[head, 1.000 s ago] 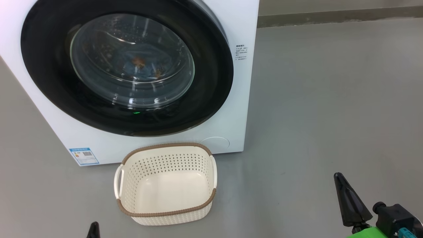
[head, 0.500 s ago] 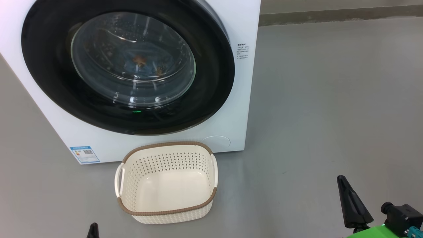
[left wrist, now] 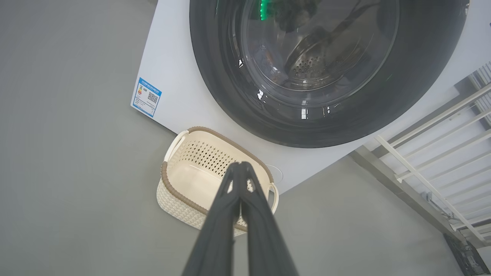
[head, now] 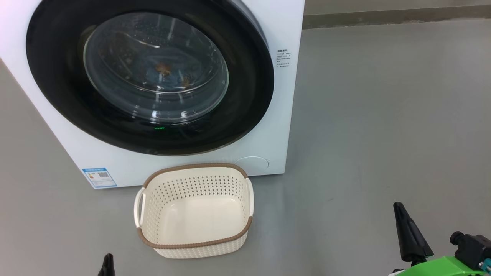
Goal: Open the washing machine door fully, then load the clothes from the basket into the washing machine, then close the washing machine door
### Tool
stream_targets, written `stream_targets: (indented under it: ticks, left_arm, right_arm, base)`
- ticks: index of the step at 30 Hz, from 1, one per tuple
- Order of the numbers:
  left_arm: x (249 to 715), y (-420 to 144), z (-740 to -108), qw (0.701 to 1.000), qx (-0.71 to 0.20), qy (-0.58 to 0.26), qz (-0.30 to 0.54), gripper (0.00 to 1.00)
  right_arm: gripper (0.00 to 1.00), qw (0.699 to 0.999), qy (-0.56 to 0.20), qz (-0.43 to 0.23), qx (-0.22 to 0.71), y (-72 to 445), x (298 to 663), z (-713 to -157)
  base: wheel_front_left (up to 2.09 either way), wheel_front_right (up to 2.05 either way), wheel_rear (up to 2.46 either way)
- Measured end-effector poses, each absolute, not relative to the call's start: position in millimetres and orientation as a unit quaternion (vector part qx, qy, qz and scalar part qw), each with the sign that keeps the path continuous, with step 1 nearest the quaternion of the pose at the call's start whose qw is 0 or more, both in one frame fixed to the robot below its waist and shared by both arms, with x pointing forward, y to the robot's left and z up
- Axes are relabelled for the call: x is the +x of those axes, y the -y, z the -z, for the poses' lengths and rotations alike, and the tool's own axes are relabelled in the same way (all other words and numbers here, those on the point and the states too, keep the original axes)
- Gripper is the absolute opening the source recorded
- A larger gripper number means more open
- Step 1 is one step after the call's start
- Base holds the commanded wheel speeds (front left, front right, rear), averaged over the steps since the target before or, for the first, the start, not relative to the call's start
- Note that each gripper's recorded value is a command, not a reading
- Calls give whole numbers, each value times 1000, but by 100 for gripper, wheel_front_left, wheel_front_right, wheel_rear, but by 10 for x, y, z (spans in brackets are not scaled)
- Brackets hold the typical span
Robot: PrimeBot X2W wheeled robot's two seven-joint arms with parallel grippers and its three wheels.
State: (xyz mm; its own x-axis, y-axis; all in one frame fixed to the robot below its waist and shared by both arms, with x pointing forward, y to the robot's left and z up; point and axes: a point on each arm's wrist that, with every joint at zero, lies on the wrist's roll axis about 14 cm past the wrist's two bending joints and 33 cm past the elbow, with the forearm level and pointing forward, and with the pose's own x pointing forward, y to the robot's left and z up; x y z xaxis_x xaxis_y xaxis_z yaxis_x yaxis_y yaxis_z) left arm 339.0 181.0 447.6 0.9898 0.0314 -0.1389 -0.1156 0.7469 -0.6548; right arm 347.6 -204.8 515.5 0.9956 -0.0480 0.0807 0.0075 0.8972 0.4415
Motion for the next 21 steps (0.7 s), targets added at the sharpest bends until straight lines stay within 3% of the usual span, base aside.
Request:
stream_targets:
  ticks: [21]
  left_arm:
    - [3473, -1839, -4512, 892, -445, -60, -49, 0]
  right_arm:
    - [0, 937, 22, 28, 347, 2083, 3533, -5037]
  base:
    - [0, 0, 0]
